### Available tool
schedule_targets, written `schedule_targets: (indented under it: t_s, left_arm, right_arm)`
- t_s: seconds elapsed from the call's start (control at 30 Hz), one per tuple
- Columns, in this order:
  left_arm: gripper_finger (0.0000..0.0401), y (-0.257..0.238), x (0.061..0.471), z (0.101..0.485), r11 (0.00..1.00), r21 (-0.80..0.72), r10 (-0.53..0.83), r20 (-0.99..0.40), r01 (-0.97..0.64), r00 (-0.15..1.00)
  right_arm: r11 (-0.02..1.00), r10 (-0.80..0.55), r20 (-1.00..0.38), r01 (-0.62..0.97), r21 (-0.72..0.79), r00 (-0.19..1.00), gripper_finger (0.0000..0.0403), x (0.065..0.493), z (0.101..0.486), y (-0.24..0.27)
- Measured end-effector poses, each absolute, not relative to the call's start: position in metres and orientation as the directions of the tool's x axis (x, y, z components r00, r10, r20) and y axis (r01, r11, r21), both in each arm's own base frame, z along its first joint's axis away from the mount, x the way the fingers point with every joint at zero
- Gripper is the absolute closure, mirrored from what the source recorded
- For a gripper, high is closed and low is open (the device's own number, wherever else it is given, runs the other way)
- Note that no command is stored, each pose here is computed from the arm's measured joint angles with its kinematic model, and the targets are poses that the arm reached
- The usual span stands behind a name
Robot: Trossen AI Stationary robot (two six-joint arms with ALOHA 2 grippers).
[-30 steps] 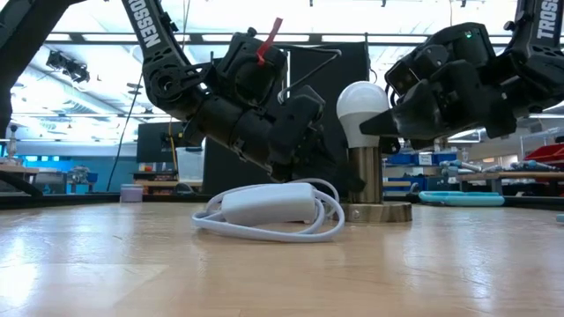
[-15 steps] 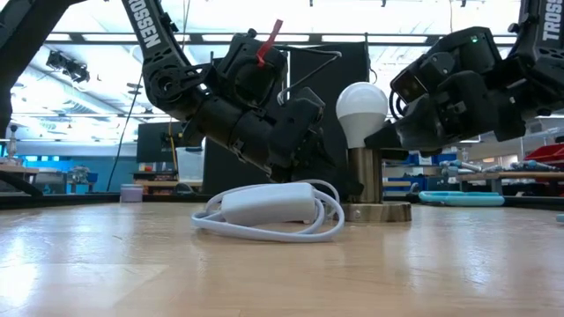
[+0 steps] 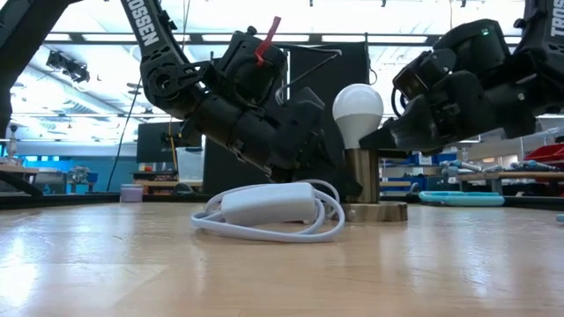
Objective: Screw lightbulb
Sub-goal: Insert the lightbulb into the desk lamp
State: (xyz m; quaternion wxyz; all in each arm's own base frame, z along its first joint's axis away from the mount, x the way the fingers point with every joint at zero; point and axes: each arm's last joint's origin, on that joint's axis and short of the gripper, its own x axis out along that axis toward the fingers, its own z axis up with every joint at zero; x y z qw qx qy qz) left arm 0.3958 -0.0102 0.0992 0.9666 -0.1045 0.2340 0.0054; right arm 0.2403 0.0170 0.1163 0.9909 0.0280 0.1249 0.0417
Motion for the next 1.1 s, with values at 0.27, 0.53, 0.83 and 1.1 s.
schedule_targets:
  t_s: [0.27,0.53,0.83,1.1]
  left_arm:
    - [0.0213,-0.009,0.396,0.099,0.973,-0.202,0.007,-0.452,-0.110,0.892]
    - [0.0213,-0.007,0.396,0.100,0.967,-0.209,0.039,-0.450,-0.148,0.892]
    - [0.0213,-0.006,0.396,0.100,0.954,-0.210,0.101,-0.445,-0.214,0.890]
    - [0.0213,-0.006,0.396,0.100,0.941,-0.202,0.163,-0.432,-0.271,0.887]
  right_arm:
    - [0.995,-0.050,-0.246,0.070,0.075,0.968,0.0230,0.239,0.116,0.030]
    - [0.981,-0.170,-0.239,0.188,0.054,0.956,0.0231,0.235,0.116,0.041]
    - [0.964,-0.219,-0.242,0.248,0.099,0.945,0.0231,0.237,0.116,0.044]
    - [0.939,-0.302,-0.260,0.334,0.087,0.917,0.0231,0.246,0.120,0.048]
